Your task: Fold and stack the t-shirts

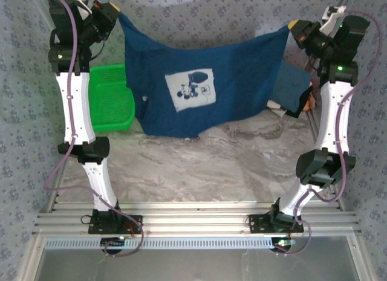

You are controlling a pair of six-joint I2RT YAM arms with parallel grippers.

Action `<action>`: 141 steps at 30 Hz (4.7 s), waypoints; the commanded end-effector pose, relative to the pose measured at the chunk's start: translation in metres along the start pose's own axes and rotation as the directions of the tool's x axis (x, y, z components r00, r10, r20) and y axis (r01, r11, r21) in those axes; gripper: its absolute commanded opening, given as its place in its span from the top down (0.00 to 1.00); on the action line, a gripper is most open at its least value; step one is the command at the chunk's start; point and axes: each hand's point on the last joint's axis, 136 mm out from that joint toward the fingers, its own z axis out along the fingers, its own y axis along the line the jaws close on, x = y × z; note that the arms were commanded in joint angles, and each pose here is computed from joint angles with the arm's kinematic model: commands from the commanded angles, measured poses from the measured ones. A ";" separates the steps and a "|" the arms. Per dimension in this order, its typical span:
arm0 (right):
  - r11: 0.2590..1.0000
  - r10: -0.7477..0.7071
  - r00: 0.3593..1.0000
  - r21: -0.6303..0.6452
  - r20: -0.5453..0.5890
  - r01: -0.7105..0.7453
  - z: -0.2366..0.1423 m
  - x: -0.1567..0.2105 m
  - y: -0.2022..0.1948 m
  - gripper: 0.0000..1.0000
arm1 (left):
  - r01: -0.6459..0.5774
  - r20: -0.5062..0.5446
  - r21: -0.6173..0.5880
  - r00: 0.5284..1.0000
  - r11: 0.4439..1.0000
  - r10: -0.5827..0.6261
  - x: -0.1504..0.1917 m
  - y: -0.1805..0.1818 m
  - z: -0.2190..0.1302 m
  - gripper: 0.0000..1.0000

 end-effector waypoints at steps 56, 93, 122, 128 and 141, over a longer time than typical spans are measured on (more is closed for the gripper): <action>0.963 0.003 0.991 -0.268 0.133 0.034 0.010 -0.072 0.047 1.00 | 0.059 0.076 0.395 0.992 0.917 -0.096 -0.037 -0.067 0.008 1.00; 0.954 0.280 0.934 0.167 -0.219 -0.247 -0.085 0.154 -0.150 1.00 | -0.154 -0.416 -0.469 0.907 0.870 -0.064 0.186 0.162 -0.069 1.00; 0.505 0.794 0.564 0.763 -0.227 -0.403 -0.243 0.421 -0.181 1.00 | 0.070 -0.164 -0.908 0.849 0.413 -0.503 0.340 0.327 -0.349 1.00; 0.439 0.808 0.568 0.800 -0.153 -0.409 -0.262 0.437 -0.180 1.00 | 0.056 -0.176 -0.913 0.839 0.405 -0.514 0.344 0.332 -0.351 1.00; 0.214 0.775 0.629 0.916 0.053 -0.340 -0.329 0.441 -0.143 1.00 | 0.117 -0.168 -0.920 0.745 0.374 -0.645 0.354 0.303 -0.367 1.00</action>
